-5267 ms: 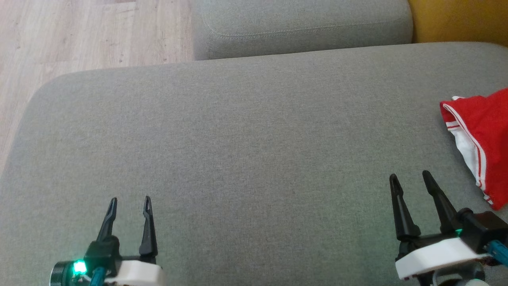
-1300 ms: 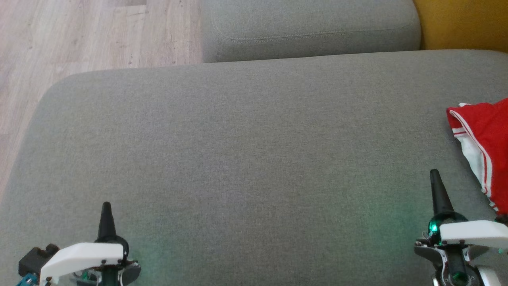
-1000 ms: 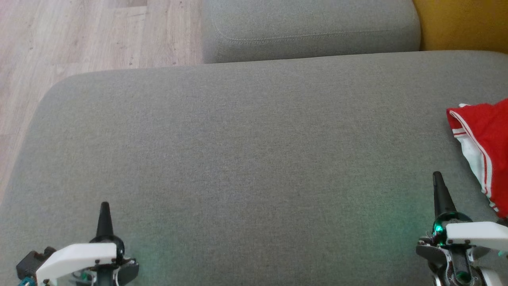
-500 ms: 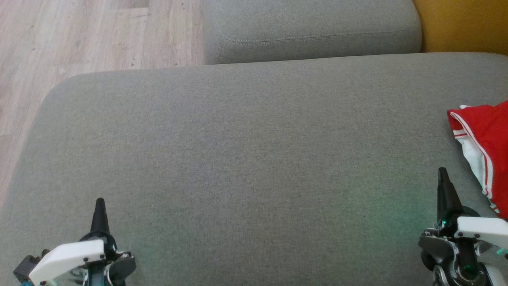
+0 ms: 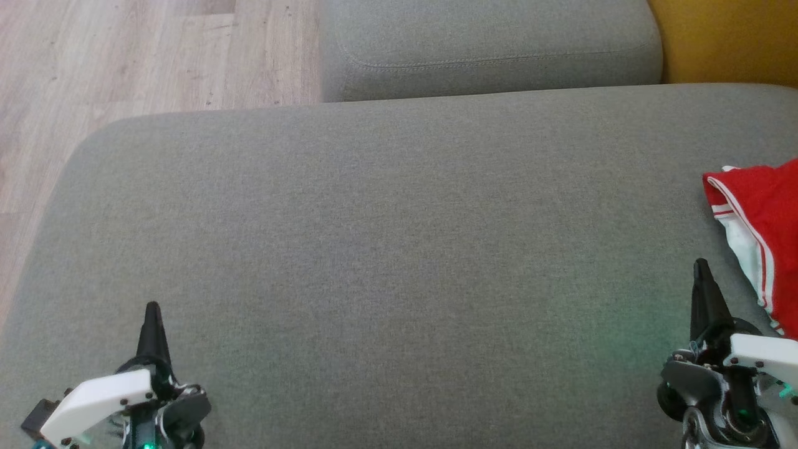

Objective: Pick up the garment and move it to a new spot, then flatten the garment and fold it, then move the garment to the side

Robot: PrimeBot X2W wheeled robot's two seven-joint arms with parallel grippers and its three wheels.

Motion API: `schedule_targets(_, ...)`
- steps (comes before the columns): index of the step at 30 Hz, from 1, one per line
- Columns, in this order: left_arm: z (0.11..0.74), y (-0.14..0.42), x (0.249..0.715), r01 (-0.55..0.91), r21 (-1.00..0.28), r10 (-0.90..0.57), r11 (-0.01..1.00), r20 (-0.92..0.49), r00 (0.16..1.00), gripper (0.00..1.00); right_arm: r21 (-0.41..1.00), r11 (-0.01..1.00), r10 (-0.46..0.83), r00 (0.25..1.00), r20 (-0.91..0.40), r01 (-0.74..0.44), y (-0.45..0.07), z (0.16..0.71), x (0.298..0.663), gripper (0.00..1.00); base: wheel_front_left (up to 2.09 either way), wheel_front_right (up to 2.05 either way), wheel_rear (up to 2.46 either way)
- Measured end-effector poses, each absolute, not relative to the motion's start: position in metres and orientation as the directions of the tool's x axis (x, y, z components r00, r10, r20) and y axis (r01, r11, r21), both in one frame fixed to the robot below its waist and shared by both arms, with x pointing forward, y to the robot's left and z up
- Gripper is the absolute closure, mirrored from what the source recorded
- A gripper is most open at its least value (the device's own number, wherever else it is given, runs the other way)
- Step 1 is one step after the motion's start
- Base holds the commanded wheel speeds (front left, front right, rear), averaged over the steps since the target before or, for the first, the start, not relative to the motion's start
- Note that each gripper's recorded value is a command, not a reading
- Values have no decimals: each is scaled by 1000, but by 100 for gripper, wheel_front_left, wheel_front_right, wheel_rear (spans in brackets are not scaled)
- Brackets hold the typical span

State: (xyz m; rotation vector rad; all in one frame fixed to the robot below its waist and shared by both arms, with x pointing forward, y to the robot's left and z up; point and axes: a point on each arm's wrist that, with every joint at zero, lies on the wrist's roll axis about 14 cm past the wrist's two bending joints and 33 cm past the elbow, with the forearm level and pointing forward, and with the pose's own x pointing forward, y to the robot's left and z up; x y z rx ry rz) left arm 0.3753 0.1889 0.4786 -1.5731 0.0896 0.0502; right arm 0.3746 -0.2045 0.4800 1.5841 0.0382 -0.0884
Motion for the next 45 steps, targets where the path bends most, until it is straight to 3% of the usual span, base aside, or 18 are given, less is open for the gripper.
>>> schedule_targets(45,479,188,375,-89,-996,-30,-5,-88,996,100,997,-18,-31,996,-80,80,-207,480,374,100,0,0,0)
